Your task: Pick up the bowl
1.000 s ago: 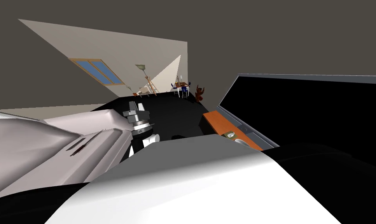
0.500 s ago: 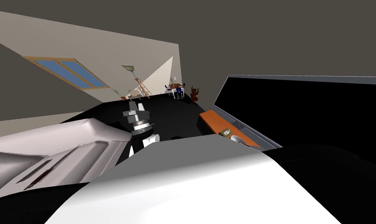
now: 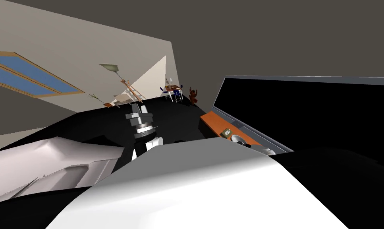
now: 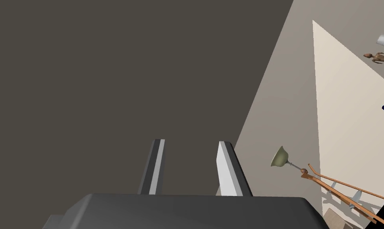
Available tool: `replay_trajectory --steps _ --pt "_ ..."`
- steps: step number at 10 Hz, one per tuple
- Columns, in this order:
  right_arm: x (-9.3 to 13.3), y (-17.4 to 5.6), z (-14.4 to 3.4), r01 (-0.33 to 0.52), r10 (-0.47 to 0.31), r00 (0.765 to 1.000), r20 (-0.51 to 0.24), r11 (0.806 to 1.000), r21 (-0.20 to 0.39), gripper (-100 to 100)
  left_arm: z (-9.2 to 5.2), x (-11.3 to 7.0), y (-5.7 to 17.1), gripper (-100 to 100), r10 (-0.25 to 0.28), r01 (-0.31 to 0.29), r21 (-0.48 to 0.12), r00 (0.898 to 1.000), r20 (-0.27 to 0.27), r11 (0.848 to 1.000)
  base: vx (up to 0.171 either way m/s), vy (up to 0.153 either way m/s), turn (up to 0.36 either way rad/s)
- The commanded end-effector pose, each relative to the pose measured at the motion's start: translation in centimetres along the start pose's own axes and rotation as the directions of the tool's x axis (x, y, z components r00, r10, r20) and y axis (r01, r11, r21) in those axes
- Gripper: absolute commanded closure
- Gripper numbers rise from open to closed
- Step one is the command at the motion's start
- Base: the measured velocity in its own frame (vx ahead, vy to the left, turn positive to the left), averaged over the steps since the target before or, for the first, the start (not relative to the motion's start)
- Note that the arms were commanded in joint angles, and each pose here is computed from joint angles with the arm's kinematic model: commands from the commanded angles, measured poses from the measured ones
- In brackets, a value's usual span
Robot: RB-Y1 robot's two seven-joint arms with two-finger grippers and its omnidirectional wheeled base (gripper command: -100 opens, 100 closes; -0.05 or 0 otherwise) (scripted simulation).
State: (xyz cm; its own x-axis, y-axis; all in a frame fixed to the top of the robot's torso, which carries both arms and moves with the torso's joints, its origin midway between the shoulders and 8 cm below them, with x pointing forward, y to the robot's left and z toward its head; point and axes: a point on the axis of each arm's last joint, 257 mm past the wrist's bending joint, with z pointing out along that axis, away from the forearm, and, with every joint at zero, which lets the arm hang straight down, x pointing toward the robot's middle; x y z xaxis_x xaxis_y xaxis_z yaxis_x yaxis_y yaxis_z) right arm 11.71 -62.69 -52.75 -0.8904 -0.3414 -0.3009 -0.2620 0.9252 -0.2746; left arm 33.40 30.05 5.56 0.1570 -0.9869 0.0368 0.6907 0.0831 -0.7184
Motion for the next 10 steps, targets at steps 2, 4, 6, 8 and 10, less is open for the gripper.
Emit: replay_trajectory --steps 2,4,6,8,10 --pt "-2.7 0.0 0.8 0.075 -0.074 0.997 0.029 0.997 -0.026 100 0.0 0.0 0.0 0 0.0 0.0 0.0 1.0 0.0 1.0 0.084 0.007 -0.344" --pt "-5.3 0.1 1.3 0.147 -0.145 0.988 0.055 0.988 -0.046 100 0.0 0.0 0.0 0 0.0 0.0 0.0 1.0 0.0 1.0 0.136 0.021 -0.407" --pt "-7.7 0.2 1.8 0.22 -0.214 0.973 0.08 0.974 -0.063 100 0.0 0.0 0.0 0 0.0 0.0 0.0 1.0 0.0 1.0 0.121 0.031 -0.347" --pt "-10.1 0.3 2.2 0.291 -0.282 0.954 0.103 0.954 -0.077 100 0.0 0.0 0.0 0 0.0 0.0 0.0 1.0 0.0 1.0 0.113 0.022 -0.389" --pt "-11.8 0.5 2.4 0.347 -0.335 0.934 0.12 0.933 -0.092 100 0.0 0.0 0.0 0 0.0 0.0 0.0 1.0 0.0 1.0 0.058 0.023 -0.269"
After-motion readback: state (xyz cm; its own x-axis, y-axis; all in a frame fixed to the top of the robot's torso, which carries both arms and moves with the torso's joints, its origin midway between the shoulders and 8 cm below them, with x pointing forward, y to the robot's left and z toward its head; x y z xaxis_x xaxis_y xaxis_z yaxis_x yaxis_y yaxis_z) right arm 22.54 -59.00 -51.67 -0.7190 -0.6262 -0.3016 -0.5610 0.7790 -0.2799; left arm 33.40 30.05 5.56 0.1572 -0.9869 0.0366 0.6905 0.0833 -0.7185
